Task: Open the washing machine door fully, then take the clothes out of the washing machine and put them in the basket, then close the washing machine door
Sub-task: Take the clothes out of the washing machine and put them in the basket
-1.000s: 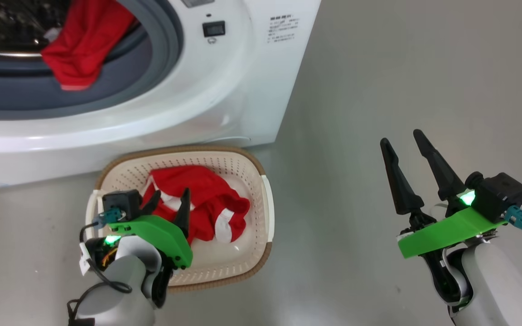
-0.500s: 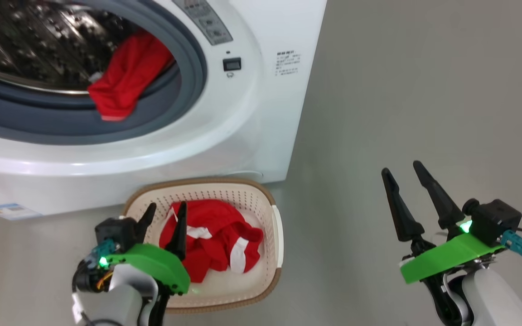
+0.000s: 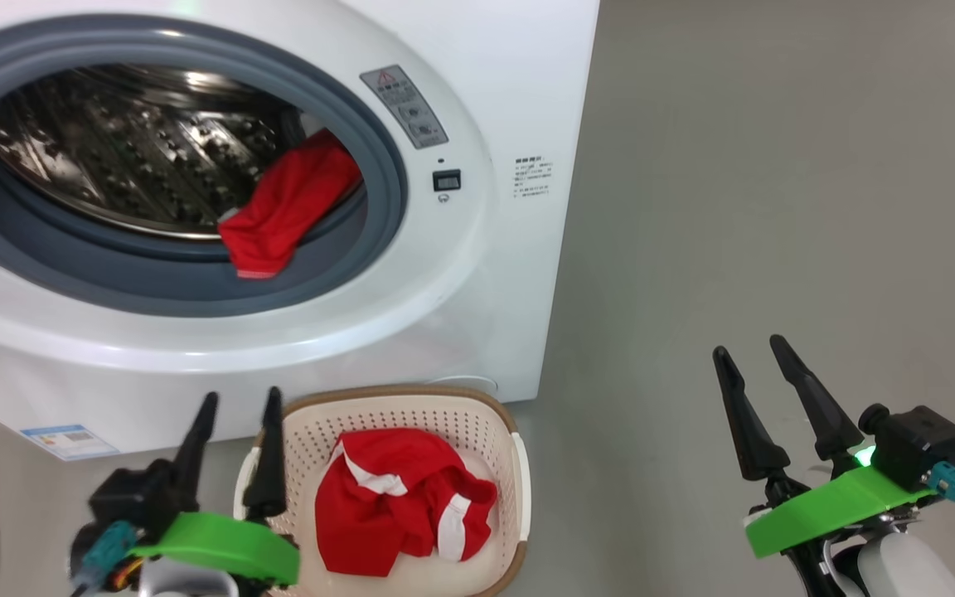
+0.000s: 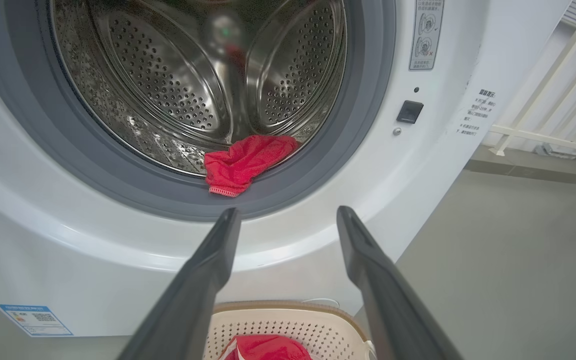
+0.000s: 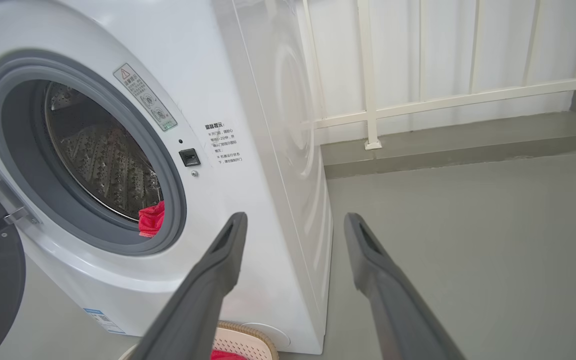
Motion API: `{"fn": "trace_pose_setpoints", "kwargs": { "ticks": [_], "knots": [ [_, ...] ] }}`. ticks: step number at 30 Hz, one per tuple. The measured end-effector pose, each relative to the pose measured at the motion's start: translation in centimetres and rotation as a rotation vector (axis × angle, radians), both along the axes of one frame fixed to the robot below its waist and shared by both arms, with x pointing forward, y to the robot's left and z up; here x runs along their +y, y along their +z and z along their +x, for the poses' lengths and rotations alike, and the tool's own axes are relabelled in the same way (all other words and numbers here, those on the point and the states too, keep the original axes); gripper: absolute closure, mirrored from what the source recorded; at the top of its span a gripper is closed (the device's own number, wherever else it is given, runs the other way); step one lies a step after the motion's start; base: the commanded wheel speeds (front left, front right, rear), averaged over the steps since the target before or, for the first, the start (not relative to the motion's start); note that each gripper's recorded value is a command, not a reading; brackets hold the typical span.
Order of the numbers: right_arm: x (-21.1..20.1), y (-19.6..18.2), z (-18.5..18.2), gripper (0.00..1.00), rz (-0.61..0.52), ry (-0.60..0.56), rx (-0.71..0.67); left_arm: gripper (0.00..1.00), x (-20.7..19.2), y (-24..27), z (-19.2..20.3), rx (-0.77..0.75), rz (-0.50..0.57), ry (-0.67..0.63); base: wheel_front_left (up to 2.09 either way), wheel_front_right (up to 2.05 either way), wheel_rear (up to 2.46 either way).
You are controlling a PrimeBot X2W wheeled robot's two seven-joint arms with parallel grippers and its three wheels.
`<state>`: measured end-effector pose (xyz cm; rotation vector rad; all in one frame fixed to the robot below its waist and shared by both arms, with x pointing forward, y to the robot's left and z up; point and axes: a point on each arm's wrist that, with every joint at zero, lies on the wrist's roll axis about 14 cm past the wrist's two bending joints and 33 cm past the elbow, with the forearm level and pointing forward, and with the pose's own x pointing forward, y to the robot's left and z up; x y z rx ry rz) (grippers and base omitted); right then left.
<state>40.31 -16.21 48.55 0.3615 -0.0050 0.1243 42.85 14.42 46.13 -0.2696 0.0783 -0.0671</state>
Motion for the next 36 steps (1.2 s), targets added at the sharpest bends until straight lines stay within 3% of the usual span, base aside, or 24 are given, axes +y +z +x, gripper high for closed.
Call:
{"fn": "trace_pose_setpoints", "kwargs": {
  "ticks": [9, 16, 36],
  "knots": [
    [-0.1, 1.5, -1.2, 0.0, 0.014, -0.011, -0.042, 0.0, 2.3, 3.7, -2.0, -0.123, -0.025, 0.051, 0.0, 0.0, 0.0],
    [-0.7, 1.9, -2.5, 0.0, 0.016, -0.03, -0.053, 0.0, 3.1, 5.3, -3.9, -0.177, 0.049, 0.062, 0.0, 0.0, 0.0],
    [-2.3, 3.0, -4.7, 0.0, 0.008, -0.083, -0.089, 0.0, 4.3, 5.3, -6.8, -0.174, 0.049, 0.102, 0.0, 0.0, 0.0]
  ]
}}
